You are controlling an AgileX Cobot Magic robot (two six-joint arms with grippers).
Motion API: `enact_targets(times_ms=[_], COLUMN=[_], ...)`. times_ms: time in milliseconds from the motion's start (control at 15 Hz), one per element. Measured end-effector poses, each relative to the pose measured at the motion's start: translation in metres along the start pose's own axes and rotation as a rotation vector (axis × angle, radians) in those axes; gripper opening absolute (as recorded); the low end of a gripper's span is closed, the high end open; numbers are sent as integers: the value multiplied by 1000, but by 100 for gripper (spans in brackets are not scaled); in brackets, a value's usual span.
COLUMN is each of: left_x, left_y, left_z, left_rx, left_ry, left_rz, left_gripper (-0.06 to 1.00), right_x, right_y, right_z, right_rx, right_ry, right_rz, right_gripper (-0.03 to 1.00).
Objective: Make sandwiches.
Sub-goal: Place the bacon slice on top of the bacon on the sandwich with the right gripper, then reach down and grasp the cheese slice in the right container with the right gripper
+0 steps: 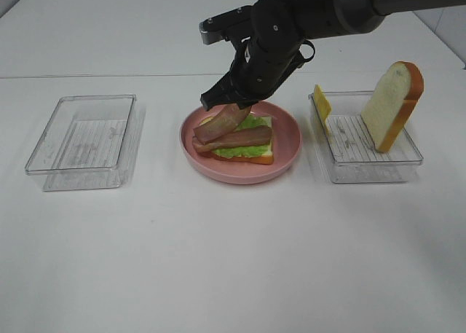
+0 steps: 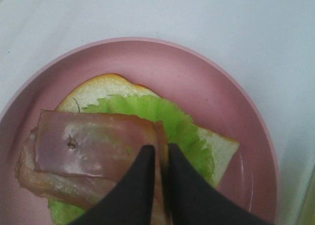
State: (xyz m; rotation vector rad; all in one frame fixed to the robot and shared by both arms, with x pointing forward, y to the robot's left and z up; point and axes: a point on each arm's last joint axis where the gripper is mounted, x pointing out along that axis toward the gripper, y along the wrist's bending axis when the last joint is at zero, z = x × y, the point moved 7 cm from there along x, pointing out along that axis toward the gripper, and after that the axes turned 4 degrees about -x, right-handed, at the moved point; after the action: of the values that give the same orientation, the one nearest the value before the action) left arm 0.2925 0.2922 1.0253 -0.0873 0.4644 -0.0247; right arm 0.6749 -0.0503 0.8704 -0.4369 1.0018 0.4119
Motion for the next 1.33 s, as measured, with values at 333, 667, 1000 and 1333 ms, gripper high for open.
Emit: enact_targets(times_ms=[333, 667, 1000, 1333], left_x=[0, 0, 0, 0], left_y=[0, 0, 0, 0], left_z=[0, 0, 0, 0], left_rx=[0, 0, 0, 0], left_ry=[0, 0, 0, 0], left_rz=[0, 0, 0, 0], left_gripper=[98, 98, 98, 98], right_x=[0, -29, -85, -85], right_y=[-2, -13, -42, -88], right_z=[0, 3, 4, -18], right_rx=[-17, -32, -64, 111], right_ry=[3, 17, 49, 140], right_rz=[-14, -54, -170, -171], right_gripper=[93, 99, 99, 99])
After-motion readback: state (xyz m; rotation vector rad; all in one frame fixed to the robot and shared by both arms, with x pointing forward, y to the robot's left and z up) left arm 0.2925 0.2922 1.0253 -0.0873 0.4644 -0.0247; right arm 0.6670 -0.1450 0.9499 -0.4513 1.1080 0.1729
